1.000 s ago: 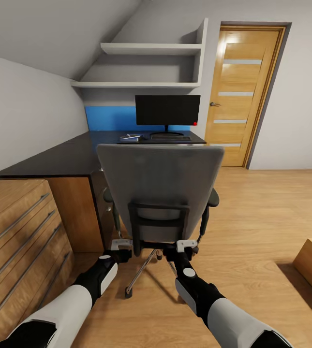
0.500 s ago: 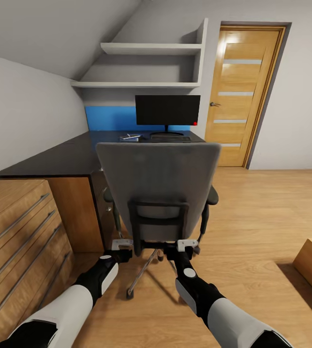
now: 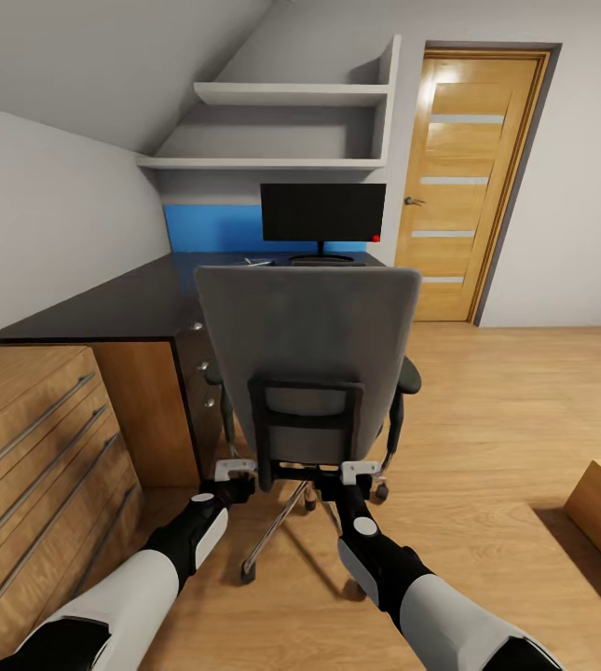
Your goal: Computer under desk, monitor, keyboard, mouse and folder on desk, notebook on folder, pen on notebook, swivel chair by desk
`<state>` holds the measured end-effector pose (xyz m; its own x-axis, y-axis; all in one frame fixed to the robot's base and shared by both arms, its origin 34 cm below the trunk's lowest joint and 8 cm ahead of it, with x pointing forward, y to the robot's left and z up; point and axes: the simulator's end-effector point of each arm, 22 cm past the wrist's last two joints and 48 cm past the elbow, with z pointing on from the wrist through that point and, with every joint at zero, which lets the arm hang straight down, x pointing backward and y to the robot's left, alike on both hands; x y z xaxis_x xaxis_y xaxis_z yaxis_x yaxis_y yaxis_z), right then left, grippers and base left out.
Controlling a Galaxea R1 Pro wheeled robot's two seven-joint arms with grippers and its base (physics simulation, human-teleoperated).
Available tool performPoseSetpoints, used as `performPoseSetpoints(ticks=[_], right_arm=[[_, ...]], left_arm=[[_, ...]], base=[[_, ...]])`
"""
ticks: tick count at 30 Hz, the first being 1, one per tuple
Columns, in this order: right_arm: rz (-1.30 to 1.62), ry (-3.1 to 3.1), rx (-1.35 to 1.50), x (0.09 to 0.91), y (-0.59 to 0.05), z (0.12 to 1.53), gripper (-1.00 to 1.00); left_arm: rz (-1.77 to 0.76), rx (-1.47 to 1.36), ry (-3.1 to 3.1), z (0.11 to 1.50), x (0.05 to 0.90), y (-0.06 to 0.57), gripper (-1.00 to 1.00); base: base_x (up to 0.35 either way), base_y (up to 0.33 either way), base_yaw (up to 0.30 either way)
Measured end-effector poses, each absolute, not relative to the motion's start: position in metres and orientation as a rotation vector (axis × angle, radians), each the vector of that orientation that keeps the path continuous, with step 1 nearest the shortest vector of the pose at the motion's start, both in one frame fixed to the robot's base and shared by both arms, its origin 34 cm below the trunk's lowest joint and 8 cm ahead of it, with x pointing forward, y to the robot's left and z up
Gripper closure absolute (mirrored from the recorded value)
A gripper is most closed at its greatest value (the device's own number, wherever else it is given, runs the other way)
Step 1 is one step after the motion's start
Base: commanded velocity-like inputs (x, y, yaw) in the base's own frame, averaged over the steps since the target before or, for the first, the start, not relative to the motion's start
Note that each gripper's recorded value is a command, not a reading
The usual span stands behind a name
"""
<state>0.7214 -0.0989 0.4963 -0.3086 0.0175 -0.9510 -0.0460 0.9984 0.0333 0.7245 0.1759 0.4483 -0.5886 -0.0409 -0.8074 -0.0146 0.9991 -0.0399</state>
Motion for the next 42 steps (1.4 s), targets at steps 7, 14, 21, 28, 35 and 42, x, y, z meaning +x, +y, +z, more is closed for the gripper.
performPoseSetpoints(ticks=[7,14,21,28,35,42], right_arm=[[0.061,1.886,-0.018,0.721,-0.100,0.495,-1.00],[0.062,1.887,-0.015,0.721,-0.100,0.495,-1.00],[0.063,1.886,-0.015,0.721,-0.100,0.496,-1.00],[0.038,1.888,-0.014,0.721,-0.103,0.495,-1.00],[0.003,1.894,0.019,0.721,-0.112,0.494,-1.00],[0.001,1.896,0.022,0.721,-0.113,0.494,-1.00]], left_arm=[[-0.041,-0.040,2.200,0.448,0.724,0.175,-1.00],[-0.040,-0.039,2.200,0.449,0.725,0.175,-1.00],[-0.040,-0.040,2.200,0.449,0.725,0.175,-1.00],[-0.040,-0.057,2.192,0.450,0.727,0.184,-1.00],[-0.019,-0.070,2.166,0.456,0.732,0.199,-1.00],[-0.020,-0.073,2.165,0.456,0.732,0.199,-1.00]], base=[[-0.181,0.000,0.000],[-0.020,0.000,0.000],[-0.001,0.000,0.000],[0.000,0.000,0.000],[0.000,0.000,0.000],[-0.016,0.000,0.000]])
